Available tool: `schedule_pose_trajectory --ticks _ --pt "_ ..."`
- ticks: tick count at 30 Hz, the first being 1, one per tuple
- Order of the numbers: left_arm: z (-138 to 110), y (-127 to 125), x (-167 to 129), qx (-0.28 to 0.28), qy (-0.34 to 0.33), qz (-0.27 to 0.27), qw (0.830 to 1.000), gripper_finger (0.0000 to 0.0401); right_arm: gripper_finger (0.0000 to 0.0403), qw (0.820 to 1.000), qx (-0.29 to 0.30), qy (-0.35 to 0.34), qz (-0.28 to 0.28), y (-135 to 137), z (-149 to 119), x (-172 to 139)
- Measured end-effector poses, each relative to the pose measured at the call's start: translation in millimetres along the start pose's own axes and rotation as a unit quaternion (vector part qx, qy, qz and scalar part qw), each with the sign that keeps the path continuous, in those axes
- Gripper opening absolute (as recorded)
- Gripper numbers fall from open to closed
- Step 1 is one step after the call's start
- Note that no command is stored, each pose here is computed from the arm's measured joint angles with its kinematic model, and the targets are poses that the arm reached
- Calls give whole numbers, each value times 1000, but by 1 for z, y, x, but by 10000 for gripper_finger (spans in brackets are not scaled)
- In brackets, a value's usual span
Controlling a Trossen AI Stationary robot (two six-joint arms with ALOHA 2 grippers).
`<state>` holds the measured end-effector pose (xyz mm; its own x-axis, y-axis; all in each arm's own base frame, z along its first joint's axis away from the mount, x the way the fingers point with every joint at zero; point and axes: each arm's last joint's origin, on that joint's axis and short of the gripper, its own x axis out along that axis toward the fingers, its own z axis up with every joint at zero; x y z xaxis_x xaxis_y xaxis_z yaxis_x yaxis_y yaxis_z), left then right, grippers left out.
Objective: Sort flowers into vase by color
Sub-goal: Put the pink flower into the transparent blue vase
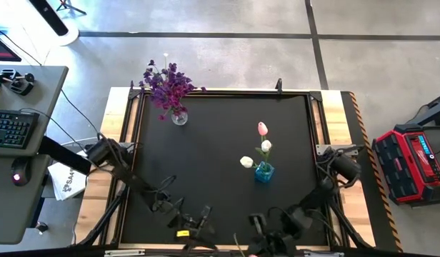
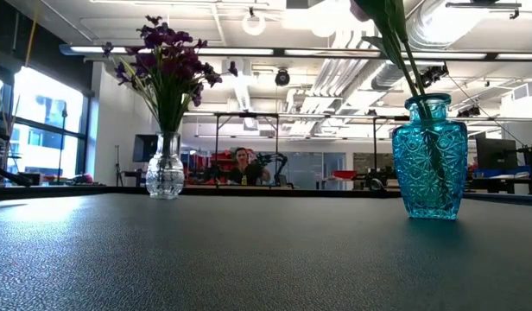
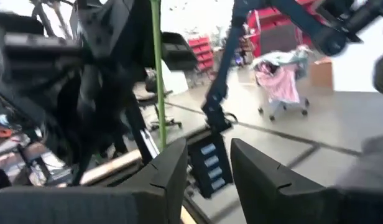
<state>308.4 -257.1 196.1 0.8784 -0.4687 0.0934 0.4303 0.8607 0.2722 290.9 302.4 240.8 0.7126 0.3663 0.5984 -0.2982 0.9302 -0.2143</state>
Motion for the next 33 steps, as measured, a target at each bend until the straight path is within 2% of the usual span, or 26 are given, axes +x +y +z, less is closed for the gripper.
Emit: schedule_pose_trajectory --ticks 6,9,12,17,23,33 --pt "6 15 28 -7 -21 32 999 159 0 1000 5 9 -10 -12 -13 3" --pt "13 22 34 -20 -28 72 997 176 0 1000 4 15 -11 -11 -14 3" --pt "15 23 38 -16 -13 99 995 180 0 1000 2 18 -14 -11 -14 3" --pt "19 19 39 8 -7 104 994 175 0 999 -1 38 -31 -12 -16 3" --pt "21 16 39 15 -12 103 995 138 0 999 0 43 -33 -12 -17 3" --pt "22 14 38 16 -18 86 996 14 0 996 -7 72 -53 -12 -21 2"
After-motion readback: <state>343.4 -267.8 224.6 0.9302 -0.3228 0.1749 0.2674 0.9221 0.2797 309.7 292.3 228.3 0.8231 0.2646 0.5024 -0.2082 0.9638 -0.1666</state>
